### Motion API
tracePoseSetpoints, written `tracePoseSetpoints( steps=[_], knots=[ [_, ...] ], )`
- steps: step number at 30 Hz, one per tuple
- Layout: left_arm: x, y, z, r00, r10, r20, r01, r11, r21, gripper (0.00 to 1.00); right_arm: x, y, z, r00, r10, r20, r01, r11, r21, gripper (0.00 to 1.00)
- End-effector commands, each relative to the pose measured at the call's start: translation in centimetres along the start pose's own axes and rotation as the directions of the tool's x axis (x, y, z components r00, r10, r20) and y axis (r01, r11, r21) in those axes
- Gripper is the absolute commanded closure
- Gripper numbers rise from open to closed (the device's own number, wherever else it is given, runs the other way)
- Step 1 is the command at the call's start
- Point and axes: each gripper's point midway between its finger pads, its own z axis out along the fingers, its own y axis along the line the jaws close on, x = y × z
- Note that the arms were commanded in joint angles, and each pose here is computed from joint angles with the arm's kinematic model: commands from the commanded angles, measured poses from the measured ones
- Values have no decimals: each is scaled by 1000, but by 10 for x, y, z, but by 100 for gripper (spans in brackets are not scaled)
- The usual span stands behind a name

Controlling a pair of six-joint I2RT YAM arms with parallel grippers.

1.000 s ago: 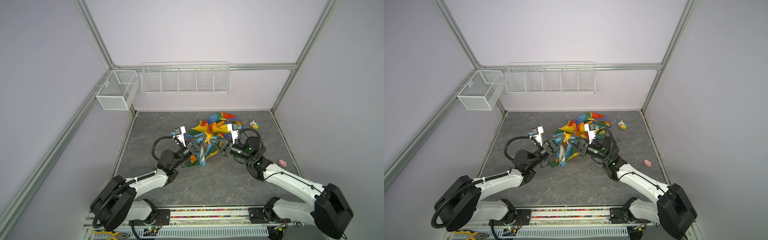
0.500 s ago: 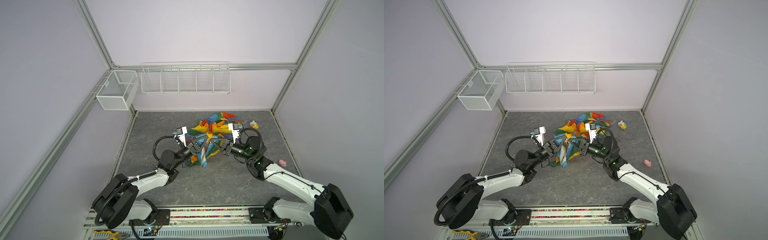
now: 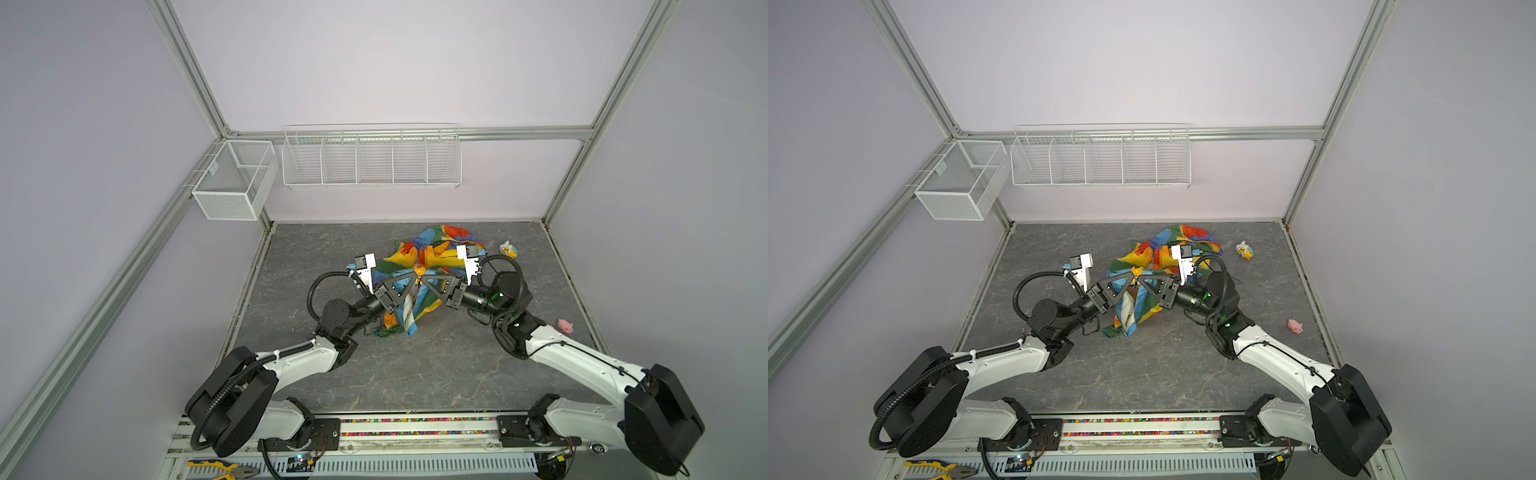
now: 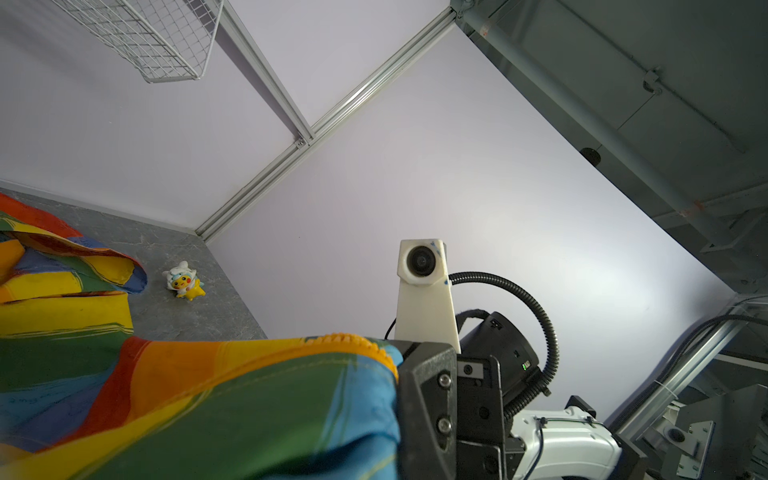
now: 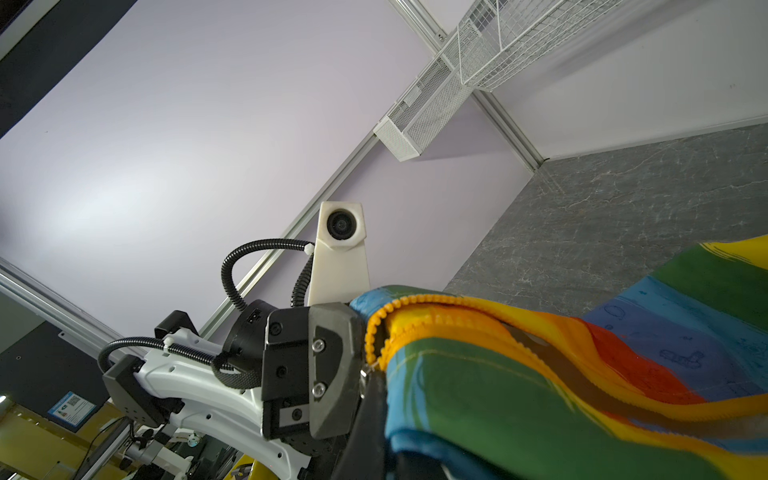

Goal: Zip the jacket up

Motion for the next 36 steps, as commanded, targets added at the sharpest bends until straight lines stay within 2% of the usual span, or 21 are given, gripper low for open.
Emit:
tracePoseSetpoints(
  steps=[1,11,21,30,36],
  knots=[
    [9,0,2,999,-23,-41,24,1000,15,100,-32,24,1,994,-45,101,51,997,-60,94],
    [10,14,-5,999,-32,-37,31,999,-24,100,-39,25,-7,992,-16,125,22,999,-48,94],
    [23,13,-6,992,-75,-101,74,997,-15,100,-42,13,-7,991,-6,137,7,1000,-6,94],
    [35,33,-12,986,-105,-125,95,992,-89,100,-50,18,-6,986,-2,164,7,999,-31,94],
    [37,38,-12,986,-114,-123,103,990,-96,100,-52,17,-10,984,-4,178,7,1000,-16,94]
  ],
)
